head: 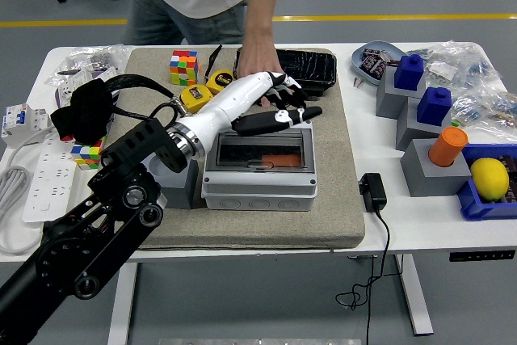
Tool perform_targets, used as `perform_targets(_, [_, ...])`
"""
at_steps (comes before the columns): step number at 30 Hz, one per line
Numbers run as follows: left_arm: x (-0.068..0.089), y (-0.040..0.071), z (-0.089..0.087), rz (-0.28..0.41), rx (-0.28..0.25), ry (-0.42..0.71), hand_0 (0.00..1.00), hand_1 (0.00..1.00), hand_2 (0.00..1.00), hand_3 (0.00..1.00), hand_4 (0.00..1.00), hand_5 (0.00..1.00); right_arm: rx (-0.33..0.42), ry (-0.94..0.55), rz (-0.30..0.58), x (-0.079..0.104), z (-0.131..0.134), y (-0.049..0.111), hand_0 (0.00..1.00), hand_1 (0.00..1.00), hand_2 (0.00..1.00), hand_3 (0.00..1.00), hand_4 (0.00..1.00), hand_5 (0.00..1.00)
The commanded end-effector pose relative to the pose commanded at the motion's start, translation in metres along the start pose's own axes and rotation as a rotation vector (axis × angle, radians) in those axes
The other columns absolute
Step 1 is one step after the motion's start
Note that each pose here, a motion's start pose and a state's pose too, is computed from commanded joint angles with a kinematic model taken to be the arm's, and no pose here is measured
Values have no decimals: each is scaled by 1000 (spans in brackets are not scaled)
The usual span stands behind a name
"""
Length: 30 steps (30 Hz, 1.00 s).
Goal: Fetch the battery,place it into the box,close the lid of the box
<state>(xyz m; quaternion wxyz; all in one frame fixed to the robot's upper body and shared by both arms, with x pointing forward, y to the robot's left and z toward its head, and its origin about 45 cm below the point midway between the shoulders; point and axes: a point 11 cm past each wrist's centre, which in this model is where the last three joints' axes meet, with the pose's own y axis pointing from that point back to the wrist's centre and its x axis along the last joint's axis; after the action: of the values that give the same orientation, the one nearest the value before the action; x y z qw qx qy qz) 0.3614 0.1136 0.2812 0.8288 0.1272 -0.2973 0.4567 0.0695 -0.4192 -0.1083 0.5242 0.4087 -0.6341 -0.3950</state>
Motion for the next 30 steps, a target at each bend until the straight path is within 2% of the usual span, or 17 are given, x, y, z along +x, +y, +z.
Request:
perform_targets(2, [15,8,-6,107,-51,113,615,644,641,625,998,975,2,-2,0,0,0,0,719,646,664,676,998,884])
perform_targets(4, [26,14,-8,173,-95,196,615,644,641,625,998,975,2,-4,0,0,-1,0,719,646,664,676,998,884])
perform_targets(5, [32,18,-11,219,-115,239,765,811,776,712,998,937,2,-4,0,0,0,0,720,647,664,675,998,885])
perform_targets(11, [68,39,-17,421,-275,480,765,811,776,712,998,937,-4,-8,-1,-1,3,0,720,647,664,675,998,885])
perform_targets(12, [73,42,-20,448,-291,524,835,882,860,814,998,966,-5,-8,-2,-1,3,0,731,651,666,677,998,885])
perform_targets(14, [82,48,-26,496,-307,611,835,882,860,814,998,966,-3,-9,-3,-1,2,0,731,651,666,677,998,885])
perform_targets(17, [90,55,-37,546,-315,743,835,882,860,814,998,966,-2,-9,-5,-2,2,0,731,651,666,677,998,885])
perform_targets(18, [92,57,-41,560,-316,786,903,956,923,888,998,998,-1,-9,-5,-2,2,0,728,652,664,677,998,885])
perform_targets(22, [98,66,-59,597,-310,962,903,956,923,888,998,998,3,-9,-3,-1,0,0,728,652,664,677,998,885])
perform_targets(23, [98,68,-63,600,-308,1011,953,995,968,924,998,998,2,-8,-3,-1,0,0,724,651,665,677,998,885])
perform_targets(28, [95,76,-84,599,-297,1237,953,995,968,924,998,998,1,-5,-2,-1,0,0,724,651,665,677,998,885])
perform_targets(29, [92,77,-89,584,-289,1290,887,961,973,954,998,998,1,-5,-3,-1,0,0,721,649,665,676,998,885])
perform_targets(30, [88,77,-93,560,-281,1337,887,961,973,954,998,998,1,-5,-3,-1,0,0,721,649,665,676,998,885])
